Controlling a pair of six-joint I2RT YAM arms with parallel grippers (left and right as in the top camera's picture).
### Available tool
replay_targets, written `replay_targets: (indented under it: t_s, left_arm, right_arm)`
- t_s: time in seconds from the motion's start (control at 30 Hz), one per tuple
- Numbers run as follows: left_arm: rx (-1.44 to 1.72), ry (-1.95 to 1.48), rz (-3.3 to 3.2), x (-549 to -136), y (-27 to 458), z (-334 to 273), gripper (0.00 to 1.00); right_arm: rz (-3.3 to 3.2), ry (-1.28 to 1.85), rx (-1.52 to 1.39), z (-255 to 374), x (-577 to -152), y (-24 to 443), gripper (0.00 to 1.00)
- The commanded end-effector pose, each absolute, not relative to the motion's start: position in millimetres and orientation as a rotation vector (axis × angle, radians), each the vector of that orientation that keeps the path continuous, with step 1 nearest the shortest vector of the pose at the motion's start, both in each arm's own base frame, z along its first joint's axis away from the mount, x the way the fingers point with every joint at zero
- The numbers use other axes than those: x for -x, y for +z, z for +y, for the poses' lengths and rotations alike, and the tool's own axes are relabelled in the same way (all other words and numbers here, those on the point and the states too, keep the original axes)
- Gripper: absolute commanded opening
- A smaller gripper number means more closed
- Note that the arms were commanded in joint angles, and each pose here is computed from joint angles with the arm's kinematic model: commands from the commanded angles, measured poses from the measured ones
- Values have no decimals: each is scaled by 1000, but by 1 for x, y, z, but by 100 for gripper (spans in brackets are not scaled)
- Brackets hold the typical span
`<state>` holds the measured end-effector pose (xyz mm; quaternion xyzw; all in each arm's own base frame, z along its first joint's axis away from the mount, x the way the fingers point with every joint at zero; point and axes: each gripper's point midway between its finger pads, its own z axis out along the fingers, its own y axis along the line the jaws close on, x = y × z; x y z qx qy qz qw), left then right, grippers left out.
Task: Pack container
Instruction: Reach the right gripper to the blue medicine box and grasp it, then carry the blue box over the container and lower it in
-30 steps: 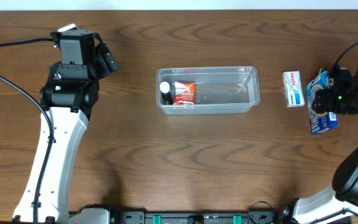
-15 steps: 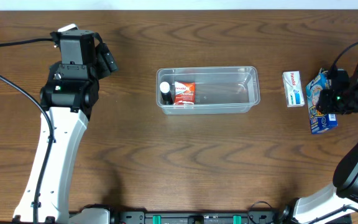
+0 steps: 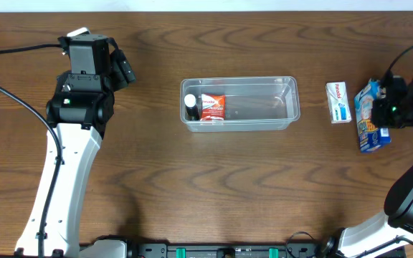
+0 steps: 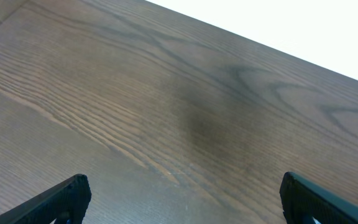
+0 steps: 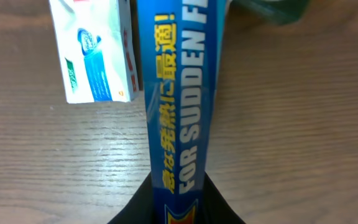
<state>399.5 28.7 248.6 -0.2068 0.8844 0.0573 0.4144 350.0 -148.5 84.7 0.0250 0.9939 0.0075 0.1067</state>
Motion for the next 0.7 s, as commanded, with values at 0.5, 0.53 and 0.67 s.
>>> replay_targets:
  t_s: [0.5, 0.53, 0.67]
  left_arm:
    - [521, 160, 2206, -402, 255, 32, 98]
    - [521, 160, 2206, -402, 255, 32, 98]
    - [521, 160, 2206, -402, 255, 32, 98]
  right_arm:
    - [2531, 64, 630, -6, -445, 214, 11]
    - [2494, 61, 743, 15, -446, 217, 12]
    - [2391, 35, 1032, 71, -441, 219, 13]
